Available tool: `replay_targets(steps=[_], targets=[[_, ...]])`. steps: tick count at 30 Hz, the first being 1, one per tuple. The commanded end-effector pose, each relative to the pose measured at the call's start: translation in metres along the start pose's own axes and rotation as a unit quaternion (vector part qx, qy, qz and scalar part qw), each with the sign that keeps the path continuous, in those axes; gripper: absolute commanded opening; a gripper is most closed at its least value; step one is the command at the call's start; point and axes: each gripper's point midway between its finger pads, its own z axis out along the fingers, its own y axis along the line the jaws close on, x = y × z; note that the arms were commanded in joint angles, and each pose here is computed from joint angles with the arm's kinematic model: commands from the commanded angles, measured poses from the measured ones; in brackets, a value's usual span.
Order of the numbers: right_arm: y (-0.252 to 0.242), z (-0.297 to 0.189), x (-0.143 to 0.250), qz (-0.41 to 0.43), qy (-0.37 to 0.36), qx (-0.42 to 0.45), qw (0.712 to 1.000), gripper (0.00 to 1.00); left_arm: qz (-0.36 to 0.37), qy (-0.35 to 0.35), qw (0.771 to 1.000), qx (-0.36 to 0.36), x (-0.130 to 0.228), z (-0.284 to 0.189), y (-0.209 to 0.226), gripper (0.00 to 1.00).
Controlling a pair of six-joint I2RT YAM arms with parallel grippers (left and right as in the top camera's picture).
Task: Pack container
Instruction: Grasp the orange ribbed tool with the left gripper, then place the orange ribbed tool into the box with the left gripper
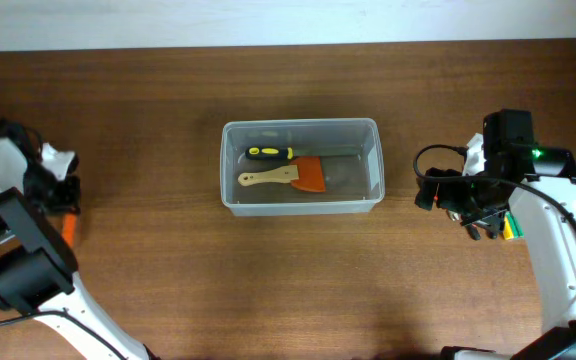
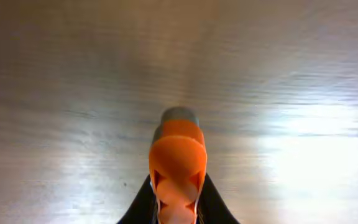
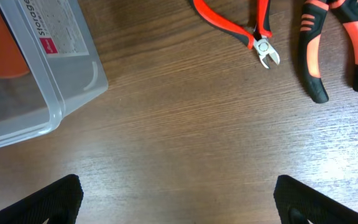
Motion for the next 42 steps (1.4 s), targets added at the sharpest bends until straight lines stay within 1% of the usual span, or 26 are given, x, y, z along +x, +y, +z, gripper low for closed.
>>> replay_targets(steps=[1,4,6,8,9,10,12,14,16,17,18,20,22,25,29,33,34,36,38,40,42], targets=[[-0.002,-0.004,-0.004,-0.001,-0.010,0.004,1.000,0.99,0.039,-0.168,0.985,0.007,-0.074,-0.115,-0.040,0.02],[-0.002,-0.004,-0.004,-0.001,-0.009,0.004,1.000,0.99,0.116,-0.288,0.950,0.031,-0.112,-0.213,-0.107,0.02],[-0.002,-0.004,-0.004,-0.001,-0.009,0.004,1.000,0.99,0.183,-0.356,0.916,0.032,-0.125,-0.270,-0.165,0.02],[-0.003,-0.005,-0.004,0.013,-0.009,0.004,1.000,0.99,0.292,-0.387,0.875,0.017,-0.123,-0.300,-0.225,0.02],[-0.005,-0.005,-0.005,0.030,-0.011,0.004,0.999,0.99,0.352,-0.389,0.851,0.005,-0.119,-0.305,-0.257,0.02],[-0.008,-0.005,-0.006,0.042,-0.013,0.006,0.999,0.99,0.396,-0.384,0.834,-0.007,-0.115,-0.304,-0.281,0.01],[-0.020,-0.007,-0.010,0.066,-0.020,0.012,0.998,0.98,0.469,-0.360,0.806,-0.031,-0.105,-0.291,-0.329,0.02],[-0.038,-0.011,-0.014,0.095,-0.027,0.019,0.995,0.99,0.540,-0.324,0.775,-0.045,-0.092,-0.265,-0.374,0.02],[-0.059,-0.015,-0.015,0.133,-0.032,0.023,0.990,0.99,0.599,-0.288,0.745,-0.050,-0.081,-0.236,-0.410,0.02],[-0.070,-0.017,-0.015,0.151,-0.033,0.026,0.988,0.99,0.626,-0.269,0.730,-0.054,-0.077,-0.219,-0.425,0.02],[-0.080,-0.019,-0.013,0.170,-0.033,0.028,0.985,0.99,0.642,-0.253,0.721,-0.061,-0.076,-0.204,-0.435,0.02],[-0.099,-0.023,-0.007,0.207,-0.029,0.032,0.977,0.98,0.658,-0.220,0.716,-0.081,-0.078,-0.171,-0.448,0.02],[-0.109,-0.026,-0.003,0.240,-0.026,0.011,0.970,0.99,0.667,-0.189,0.714,-0.094,-0.081,-0.136,-0.455,0.02],[-0.112,-0.030,-0.004,0.269,-0.031,-0.027,0.962,0.99,0.680,-0.162,0.710,-0.082,-0.082,-0.095,-0.469,0.02],[-0.115,-0.032,-0.004,0.280,-0.034,-0.039,0.958,0.99,0.690,-0.143,0.706,-0.073,-0.084,-0.058,-0.483,0.02],[-0.114,-0.032,-0.005,0.279,-0.034,-0.040,0.959,0.99,0.694,-0.129,0.706,-0.057,-0.082,-0.037,-0.487,0.02],[-0.114,-0.032,-0.005,0.279,-0.034,-0.039,0.959,0.99,0.695,-0.131,0.705,-0.046,-0.080,-0.036,-0.490,0.09],[-0.114,-0.032,-0.005,0.279,-0.034,-0.040,0.959,0.99,0.698,-0.137,0.703,-0.018,-0.075,-0.035,-0.499,0.36],[-0.114,-0.032,-0.004,0.279,-0.034,-0.040,0.959,0.98,0.695,-0.145,0.705,-0.011,-0.076,-0.036,-0.503,0.99],[-0.114,-0.032,-0.005,0.279,-0.035,-0.039,0.959,0.99,0.680,-0.154,0.717,-0.015,-0.080,-0.042,-0.503,0.99],[-0.115,-0.032,-0.007,0.278,-0.039,-0.039,0.959,0.99,0.652,-0.172,0.738,-0.026,-0.086,-0.058,-0.502,0.99]])
